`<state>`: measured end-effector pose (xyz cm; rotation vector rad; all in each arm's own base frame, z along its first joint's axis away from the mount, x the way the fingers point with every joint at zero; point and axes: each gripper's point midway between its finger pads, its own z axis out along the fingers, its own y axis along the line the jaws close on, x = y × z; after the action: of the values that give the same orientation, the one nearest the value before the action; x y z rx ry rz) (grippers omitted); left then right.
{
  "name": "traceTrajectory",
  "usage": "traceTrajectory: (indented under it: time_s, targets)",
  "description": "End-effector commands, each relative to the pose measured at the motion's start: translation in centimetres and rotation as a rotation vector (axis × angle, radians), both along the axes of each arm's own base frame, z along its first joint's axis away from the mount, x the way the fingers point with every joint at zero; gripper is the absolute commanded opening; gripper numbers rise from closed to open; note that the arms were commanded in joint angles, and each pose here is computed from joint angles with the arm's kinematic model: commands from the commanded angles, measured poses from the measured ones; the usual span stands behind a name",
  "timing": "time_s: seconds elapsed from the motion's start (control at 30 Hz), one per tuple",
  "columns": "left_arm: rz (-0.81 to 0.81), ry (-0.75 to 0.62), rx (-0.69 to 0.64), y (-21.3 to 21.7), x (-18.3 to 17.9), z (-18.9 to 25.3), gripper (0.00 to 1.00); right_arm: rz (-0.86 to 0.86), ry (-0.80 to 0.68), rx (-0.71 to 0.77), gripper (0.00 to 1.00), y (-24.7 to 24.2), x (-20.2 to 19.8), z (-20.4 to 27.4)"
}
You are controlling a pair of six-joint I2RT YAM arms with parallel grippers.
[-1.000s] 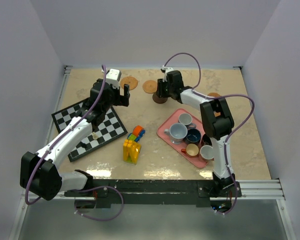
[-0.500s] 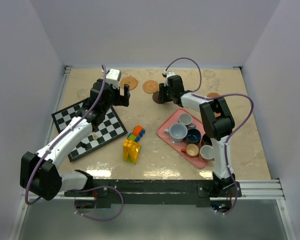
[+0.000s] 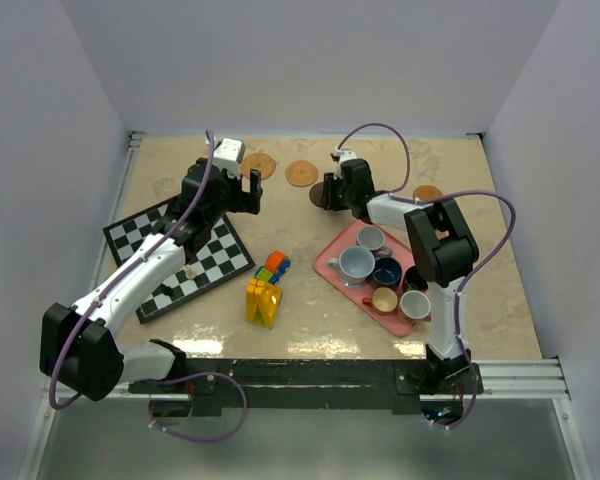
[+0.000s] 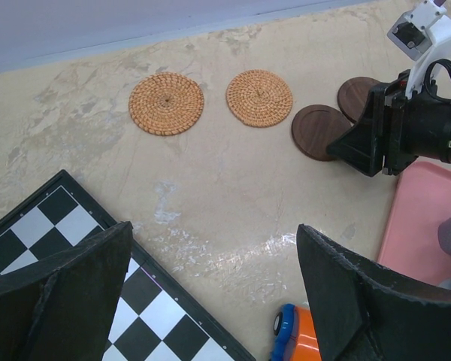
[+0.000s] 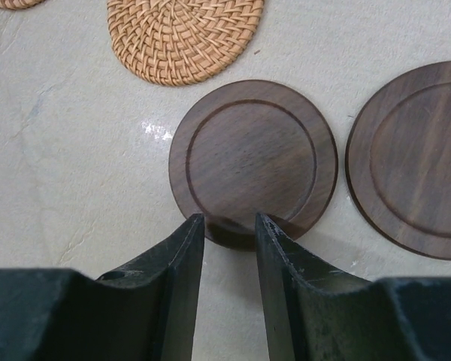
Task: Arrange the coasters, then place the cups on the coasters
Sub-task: Move the coaster to the center of the board.
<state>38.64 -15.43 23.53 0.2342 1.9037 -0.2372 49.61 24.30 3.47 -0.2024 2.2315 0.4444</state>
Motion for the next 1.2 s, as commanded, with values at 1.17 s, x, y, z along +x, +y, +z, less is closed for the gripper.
traceTrajectory:
  time_s: [1.17]
  targets:
    - [-0.032,-0.042,-0.038,-1.3,-0.2,1.5,0.95,0.007,0.169,-0.051,0.38,-0.5,-6.0,-2.7]
